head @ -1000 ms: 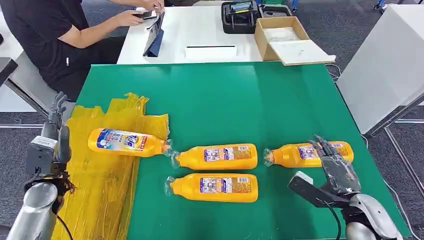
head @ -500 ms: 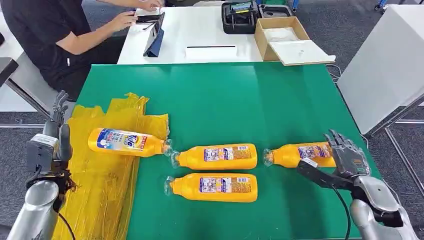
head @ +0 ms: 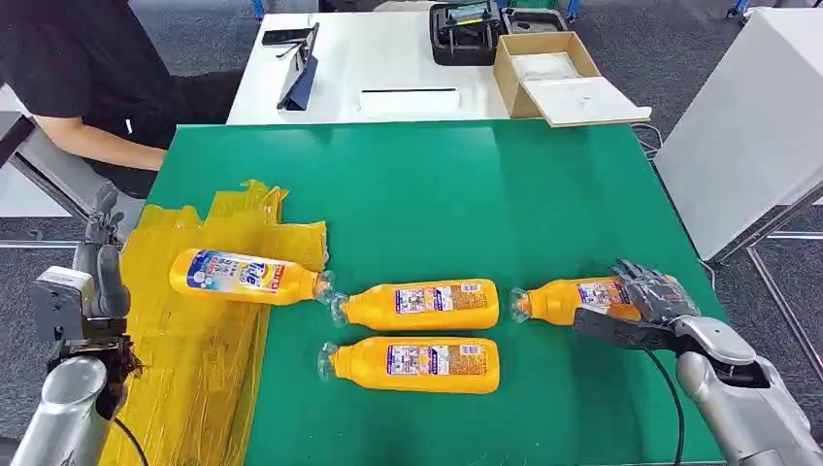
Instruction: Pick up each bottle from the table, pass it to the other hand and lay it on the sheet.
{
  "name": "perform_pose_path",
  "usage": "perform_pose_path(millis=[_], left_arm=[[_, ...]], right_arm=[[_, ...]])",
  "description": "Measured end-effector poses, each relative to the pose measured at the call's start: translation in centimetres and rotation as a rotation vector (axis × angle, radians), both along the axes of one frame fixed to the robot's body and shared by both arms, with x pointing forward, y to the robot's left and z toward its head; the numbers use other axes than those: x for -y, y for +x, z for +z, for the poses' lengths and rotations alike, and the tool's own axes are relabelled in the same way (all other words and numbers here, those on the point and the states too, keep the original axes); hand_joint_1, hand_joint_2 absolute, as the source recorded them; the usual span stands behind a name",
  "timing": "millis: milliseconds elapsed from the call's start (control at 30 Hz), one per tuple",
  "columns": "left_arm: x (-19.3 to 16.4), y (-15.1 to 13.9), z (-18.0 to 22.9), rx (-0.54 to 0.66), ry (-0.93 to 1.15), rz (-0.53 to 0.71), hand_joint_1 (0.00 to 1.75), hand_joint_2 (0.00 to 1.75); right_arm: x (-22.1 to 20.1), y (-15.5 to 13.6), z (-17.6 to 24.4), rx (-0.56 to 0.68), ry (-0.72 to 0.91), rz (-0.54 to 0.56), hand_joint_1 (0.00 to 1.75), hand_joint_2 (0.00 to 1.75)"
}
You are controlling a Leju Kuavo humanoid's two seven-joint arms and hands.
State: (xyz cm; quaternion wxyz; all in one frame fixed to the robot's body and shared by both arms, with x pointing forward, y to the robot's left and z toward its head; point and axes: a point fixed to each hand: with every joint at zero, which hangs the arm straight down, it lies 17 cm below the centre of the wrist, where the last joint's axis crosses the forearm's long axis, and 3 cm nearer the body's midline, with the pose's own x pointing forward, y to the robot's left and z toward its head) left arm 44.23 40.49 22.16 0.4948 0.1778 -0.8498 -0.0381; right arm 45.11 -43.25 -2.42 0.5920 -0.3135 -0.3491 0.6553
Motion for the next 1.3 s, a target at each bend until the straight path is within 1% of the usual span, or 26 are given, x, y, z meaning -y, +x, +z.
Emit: perform_pose_path(millis=[100,133,167,200,233,300,400,533,800,1033,1100,1167,1200,1300], left_arm=[[-0.7,-0.6,-0.6,-0.008,-0.008,0.007,0.0,0.0],[-0.9,-0.8,-0.7,-0.008,-0.015,0.01,0.0,0.0],[-1.1,-0.9,-0.7,-0.007,-0.016,0.011,0.0,0.0],[-1.2,-0.9,-0.7,-0.004,-0.017,0.013,0.0,0.0],[-1.4,-1.0,-0.5,0.001,-0.021,0.014,0.0,0.0],[-1.5,-1.0,-0.5,0.002,-0.018,0.015,0.0,0.0],[-1.6,-0.9,-0.3,0.006,-0.018,0.014,0.0,0.0],[-1.8,-0.7,0.1,0.01,-0.021,0.016,0.0,0.0],[-2.8,-1.3,-0.5,-0.009,-0.03,0.035,0.0,0.0],[-3.2,-1.6,-0.7,-0.014,-0.034,0.044,0.0,0.0],[-3.2,-1.6,-1.1,-0.035,-0.047,0.03,0.0,0.0],[-3.4,-2.0,-1.5,-0.056,-0.07,0.013,0.0,0.0],[-3.6,-2.3,-1.7,-0.064,-0.083,0.004,0.0,1.75],[-3.7,-3.5,-2.1,-0.083,-0.111,-0.031,0.0,1.75]], right_arm=[[1.0,-0.6,-0.3,-0.031,-0.017,0.001,0.0,1.75],[1.3,-0.9,-0.6,-0.051,-0.018,0.002,0.19,1.75],[1.6,-1.0,-0.5,-0.069,-0.022,0.008,0.19,1.75],[1.8,-1.2,-0.6,-0.089,-0.022,0.012,1.55,1.75],[2.3,-1.4,-0.6,-0.12,-0.026,0.016,1.75,1.75],[3.0,-2.0,-0.9,-0.166,-0.038,0.017,1.75,1.75],[3.8,-2.4,-0.9,-0.197,-0.051,0.018,1.75,1.75],[4.4,-2.6,-0.7,-0.216,-0.057,0.012,1.75,1.75],[5.3,-2.9,0.1,-0.236,-0.006,-0.058,1.75,1.75],[6.0,-2.9,0.8,-0.23,-0.007,-0.067,1.75,1.75],[5.9,-2.6,1.5,-0.217,0.033,-0.091,1.75,1.75],[5.6,-1.7,3.4,-0.185,0.106,-0.123,1.75,1.75],[5.4,-0.9,5.0,-0.153,0.148,-0.14,1.75,1.75],[4.9,1.9,11.4,-0.008,0.261,-0.168,1.75,1.75]])
